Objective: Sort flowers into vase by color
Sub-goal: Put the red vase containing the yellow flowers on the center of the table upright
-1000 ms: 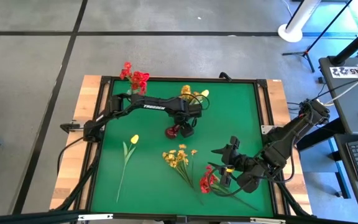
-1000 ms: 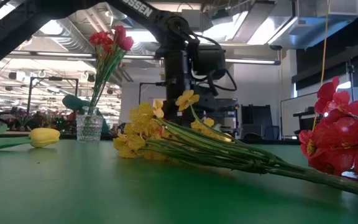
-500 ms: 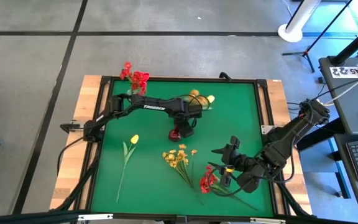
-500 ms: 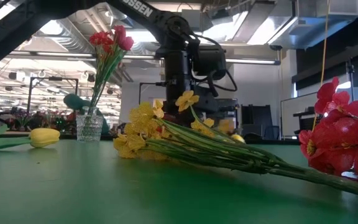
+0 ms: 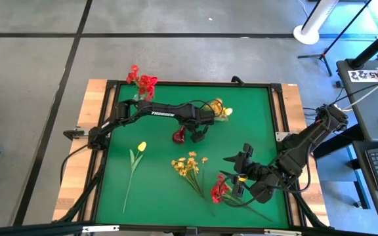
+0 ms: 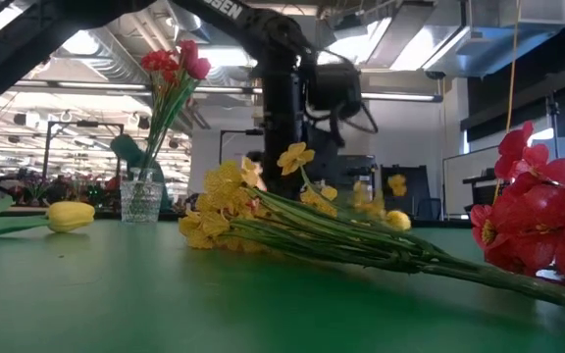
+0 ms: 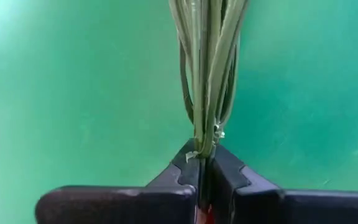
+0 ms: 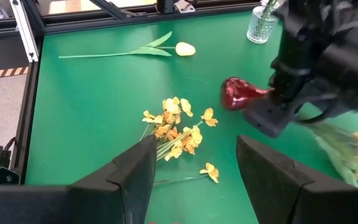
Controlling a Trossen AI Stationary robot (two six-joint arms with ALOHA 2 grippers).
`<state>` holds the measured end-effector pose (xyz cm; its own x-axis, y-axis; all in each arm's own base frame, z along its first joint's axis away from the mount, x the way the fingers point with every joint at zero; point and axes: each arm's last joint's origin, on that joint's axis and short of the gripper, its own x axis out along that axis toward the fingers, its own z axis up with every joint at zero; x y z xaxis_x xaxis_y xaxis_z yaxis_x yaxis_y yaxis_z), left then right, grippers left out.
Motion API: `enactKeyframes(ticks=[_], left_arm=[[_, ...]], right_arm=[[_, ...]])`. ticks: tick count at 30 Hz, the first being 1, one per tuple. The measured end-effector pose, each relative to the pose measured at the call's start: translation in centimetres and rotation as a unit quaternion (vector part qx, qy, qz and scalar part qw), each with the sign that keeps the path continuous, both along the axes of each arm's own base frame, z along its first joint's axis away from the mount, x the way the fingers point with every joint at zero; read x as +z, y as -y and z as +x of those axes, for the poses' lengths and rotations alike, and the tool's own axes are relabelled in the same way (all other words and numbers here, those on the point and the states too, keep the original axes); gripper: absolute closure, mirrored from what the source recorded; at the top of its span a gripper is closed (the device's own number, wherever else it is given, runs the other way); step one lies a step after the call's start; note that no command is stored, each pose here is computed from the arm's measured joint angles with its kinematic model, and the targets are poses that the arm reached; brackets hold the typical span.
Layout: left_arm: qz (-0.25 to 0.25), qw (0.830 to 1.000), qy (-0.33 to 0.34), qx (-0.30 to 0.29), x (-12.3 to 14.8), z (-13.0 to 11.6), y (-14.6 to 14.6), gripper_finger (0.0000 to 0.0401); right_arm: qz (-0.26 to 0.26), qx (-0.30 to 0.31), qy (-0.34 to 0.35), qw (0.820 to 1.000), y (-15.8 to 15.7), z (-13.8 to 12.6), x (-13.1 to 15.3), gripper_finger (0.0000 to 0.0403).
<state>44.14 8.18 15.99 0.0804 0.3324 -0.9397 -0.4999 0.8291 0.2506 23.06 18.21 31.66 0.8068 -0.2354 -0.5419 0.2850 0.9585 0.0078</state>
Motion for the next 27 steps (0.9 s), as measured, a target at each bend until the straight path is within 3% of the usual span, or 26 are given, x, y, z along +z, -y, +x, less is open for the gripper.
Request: enactKeyframes(ticks=[6,16,22,27], left_arm=[[0.017,0.998,0.053,-0.019,4.0,0.2,0.9,0.0396],[0.051,0.988,0.140,-0.045,11.9,-2.0,4.2,0.0397],[0.104,0.977,0.172,-0.067,15.4,-5.0,8.5,0.0397],[0.138,0.964,0.217,-0.061,19.0,-9.4,11.1,0.0397]], right_arm=[[0.000,-0.001,-0.001,1.000,0.0,0.0,0.0,0.0183],[0.008,-0.004,-0.004,1.000,0.0,-0.1,-0.1,0.0183],[0.016,-0.010,-0.002,1.000,0.0,-0.1,-0.1,0.0183],[0.014,-0.010,-0.004,1.000,0.0,-0.1,-0.1,0.0183]])
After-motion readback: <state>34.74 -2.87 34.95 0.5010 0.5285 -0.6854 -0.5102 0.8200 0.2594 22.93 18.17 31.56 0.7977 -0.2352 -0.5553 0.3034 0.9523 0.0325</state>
